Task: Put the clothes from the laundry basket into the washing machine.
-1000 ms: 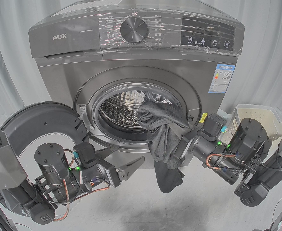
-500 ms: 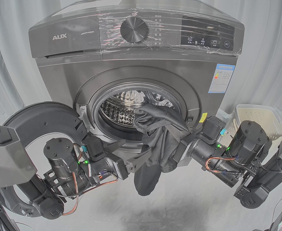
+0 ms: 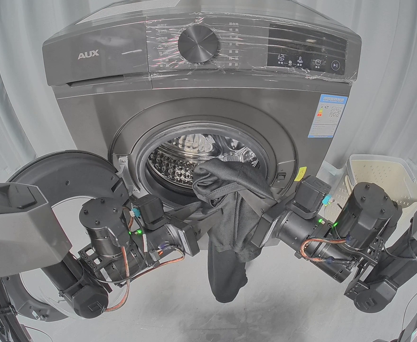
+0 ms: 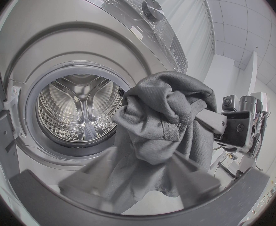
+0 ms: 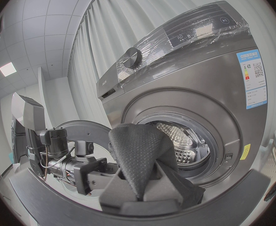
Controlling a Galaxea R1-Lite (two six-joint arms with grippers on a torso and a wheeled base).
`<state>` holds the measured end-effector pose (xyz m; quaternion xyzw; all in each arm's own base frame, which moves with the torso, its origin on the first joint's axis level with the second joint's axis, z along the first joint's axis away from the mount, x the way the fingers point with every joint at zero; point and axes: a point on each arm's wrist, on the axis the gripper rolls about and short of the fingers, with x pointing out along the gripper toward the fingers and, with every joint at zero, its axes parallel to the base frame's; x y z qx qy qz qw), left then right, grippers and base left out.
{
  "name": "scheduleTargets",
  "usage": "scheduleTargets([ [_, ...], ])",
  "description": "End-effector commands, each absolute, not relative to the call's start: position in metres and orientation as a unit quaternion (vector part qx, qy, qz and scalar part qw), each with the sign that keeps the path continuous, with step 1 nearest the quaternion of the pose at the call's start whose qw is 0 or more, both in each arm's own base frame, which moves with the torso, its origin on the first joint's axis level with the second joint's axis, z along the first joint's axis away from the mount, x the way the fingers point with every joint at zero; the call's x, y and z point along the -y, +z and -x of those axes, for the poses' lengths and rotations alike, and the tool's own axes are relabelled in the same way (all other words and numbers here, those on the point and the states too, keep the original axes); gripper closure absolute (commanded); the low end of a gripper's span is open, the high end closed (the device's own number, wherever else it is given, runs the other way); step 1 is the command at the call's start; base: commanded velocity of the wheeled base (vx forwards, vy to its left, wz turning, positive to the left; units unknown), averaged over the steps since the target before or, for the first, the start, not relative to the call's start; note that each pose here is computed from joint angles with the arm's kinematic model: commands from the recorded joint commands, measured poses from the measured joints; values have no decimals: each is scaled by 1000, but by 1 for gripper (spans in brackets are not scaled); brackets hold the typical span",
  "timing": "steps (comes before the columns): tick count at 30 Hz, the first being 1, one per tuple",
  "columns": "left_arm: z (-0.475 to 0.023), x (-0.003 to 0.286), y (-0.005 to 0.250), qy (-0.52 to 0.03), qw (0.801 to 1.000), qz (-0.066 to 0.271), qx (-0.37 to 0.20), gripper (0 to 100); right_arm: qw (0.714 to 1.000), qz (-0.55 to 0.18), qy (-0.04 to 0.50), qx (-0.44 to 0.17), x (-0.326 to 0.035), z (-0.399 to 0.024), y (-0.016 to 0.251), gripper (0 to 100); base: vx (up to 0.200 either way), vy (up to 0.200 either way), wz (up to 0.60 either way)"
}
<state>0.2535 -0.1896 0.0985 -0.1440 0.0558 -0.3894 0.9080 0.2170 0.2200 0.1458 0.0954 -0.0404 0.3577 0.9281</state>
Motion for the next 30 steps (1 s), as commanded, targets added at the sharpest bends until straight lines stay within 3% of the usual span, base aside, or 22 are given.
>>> scheduleTargets([
  [1,-256,194,94,-392,907,143,-59,100,927,-95,360,40,-221,-216,146,100,0,0,0],
  [14,-239,187,109,-401,903,146,-46,100,930,-92,355,30,-219,-217,141,100,0,0,0],
  [21,-228,179,102,-398,904,138,-71,100,932,-93,348,33,-216,-221,141,100,0,0,0],
  [22,-228,179,102,-398,904,138,-71,0,932,-93,348,33,-216,-221,141,100,0,0,0],
  [30,-228,181,96,-421,893,134,-86,0,930,-92,355,31,-219,-217,141,100,0,0,0],
])
